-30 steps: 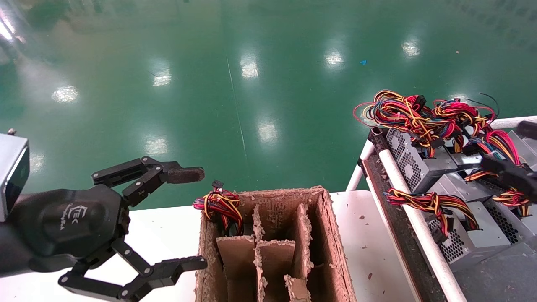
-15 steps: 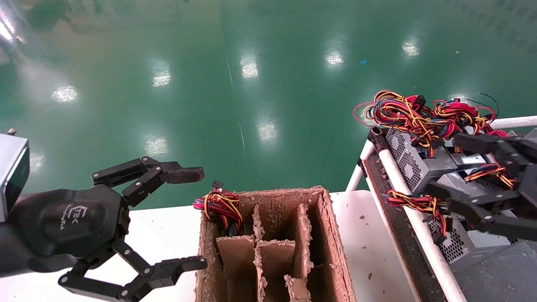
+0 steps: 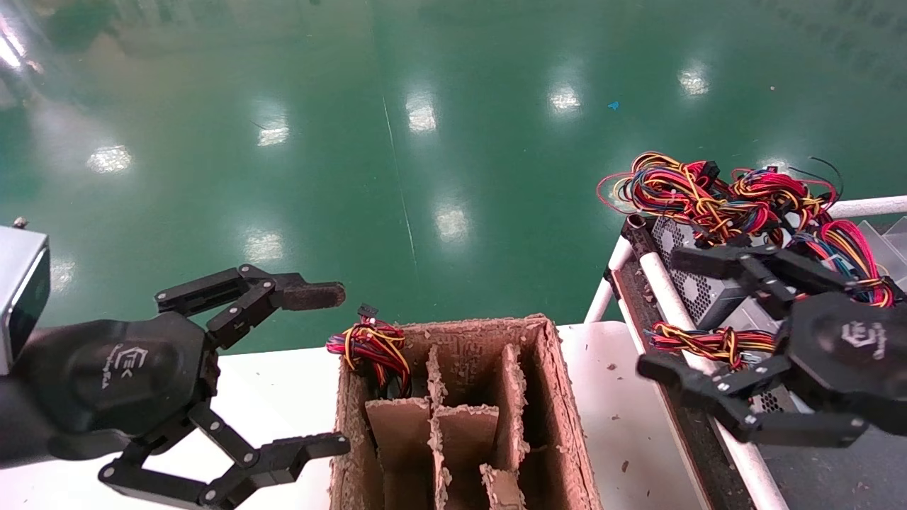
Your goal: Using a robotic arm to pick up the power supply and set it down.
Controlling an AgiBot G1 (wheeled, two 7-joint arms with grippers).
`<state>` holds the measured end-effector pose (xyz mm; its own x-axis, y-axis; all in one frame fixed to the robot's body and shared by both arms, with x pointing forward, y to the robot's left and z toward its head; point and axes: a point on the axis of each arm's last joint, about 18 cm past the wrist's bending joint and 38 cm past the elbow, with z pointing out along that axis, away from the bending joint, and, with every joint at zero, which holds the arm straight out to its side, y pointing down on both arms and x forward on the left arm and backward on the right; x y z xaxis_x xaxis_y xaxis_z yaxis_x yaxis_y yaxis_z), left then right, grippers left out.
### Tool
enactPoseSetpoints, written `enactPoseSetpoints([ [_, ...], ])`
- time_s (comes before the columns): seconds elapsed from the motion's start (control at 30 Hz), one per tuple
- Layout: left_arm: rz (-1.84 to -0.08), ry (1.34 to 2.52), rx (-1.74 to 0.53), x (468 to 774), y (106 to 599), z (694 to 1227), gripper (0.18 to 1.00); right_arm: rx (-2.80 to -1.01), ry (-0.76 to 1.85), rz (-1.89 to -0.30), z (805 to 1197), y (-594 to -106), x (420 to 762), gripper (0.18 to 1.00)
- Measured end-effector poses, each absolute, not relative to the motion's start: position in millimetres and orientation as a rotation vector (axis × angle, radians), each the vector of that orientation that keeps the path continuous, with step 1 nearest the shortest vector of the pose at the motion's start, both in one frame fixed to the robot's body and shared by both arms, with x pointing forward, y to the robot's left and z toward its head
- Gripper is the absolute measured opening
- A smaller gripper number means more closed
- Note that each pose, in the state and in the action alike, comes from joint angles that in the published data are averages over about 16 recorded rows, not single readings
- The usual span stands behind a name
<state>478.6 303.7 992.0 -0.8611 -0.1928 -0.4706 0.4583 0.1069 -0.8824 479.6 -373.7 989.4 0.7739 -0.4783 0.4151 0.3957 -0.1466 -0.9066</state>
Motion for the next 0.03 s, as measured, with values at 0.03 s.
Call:
enactPoseSetpoints([
  [0.03,-1.805,1.915,0.258,478.6,303.7,992.0,1.001,-1.543,0.062,-0.755,989.4,-372.0,479.7,1.001],
])
